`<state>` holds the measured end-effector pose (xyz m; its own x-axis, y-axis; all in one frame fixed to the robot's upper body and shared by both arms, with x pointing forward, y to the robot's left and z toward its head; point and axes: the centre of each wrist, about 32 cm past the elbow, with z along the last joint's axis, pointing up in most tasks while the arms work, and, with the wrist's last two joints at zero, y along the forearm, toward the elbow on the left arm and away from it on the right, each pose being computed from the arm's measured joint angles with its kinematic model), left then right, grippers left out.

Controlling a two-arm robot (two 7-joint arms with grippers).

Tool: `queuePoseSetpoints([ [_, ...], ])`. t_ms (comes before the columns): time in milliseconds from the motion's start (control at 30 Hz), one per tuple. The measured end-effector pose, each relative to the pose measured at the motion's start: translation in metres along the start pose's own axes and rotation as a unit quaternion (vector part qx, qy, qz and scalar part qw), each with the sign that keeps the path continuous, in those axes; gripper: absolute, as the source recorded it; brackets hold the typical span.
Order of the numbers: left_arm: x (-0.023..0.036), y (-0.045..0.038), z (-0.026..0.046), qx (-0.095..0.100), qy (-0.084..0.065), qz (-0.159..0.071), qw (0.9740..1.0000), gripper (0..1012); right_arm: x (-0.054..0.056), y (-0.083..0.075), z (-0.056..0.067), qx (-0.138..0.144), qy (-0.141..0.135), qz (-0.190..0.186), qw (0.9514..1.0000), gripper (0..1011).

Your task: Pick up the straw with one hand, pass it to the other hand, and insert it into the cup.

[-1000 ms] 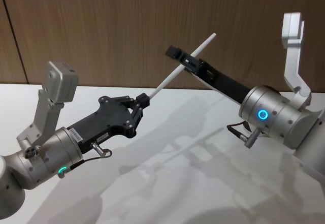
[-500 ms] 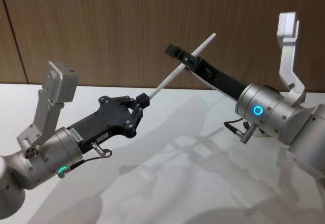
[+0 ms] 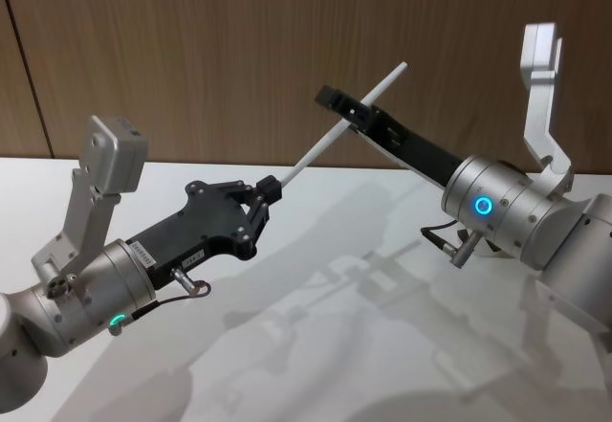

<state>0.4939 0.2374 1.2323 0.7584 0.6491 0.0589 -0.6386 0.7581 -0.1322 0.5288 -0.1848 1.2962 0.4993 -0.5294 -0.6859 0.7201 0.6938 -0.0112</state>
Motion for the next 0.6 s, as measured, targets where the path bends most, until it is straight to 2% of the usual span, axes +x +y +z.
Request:
queuePoseSetpoints([
  [67, 0.0000, 0.0000, 0.0000, 0.000, 0.000, 0.000, 1.0000, 12, 0.0002, 0.0001, 0.0000, 0.000, 0.000, 0.000, 1.0000, 702],
  [100, 0.0000, 0.0000, 0.0000, 0.000, 0.000, 0.000, 1.0000, 12, 0.0003, 0.0002, 0.0001, 0.000, 0.000, -0.001, 1.0000, 702],
  [333, 0.0000, 0.0000, 0.0000, 0.000, 0.000, 0.000, 1.0000, 12, 0.0007, 0.0006, 0.0001, 0.000, 0.000, -0.001, 1.0000, 459],
  [400, 0.0000, 0.0000, 0.0000, 0.000, 0.000, 0.000, 1.0000, 12, 0.0008, 0.0006, 0.0001, 0.000, 0.000, -0.002, 1.0000, 418],
  [433, 0.0000, 0.0000, 0.0000, 0.000, 0.000, 0.000, 1.0000, 12, 0.0008, 0.0007, 0.0001, 0.000, 0.000, -0.002, 1.0000, 355],
  [533, 0.0000, 0.0000, 0.0000, 0.000, 0.000, 0.000, 1.0000, 13, 0.0009, 0.0008, 0.0001, 0.000, 0.000, -0.002, 1.0000, 299],
  [600, 0.0000, 0.0000, 0.0000, 0.000, 0.000, 0.000, 1.0000, 12, 0.0009, 0.0008, 0.0001, 0.000, 0.000, -0.002, 1.0000, 219],
])
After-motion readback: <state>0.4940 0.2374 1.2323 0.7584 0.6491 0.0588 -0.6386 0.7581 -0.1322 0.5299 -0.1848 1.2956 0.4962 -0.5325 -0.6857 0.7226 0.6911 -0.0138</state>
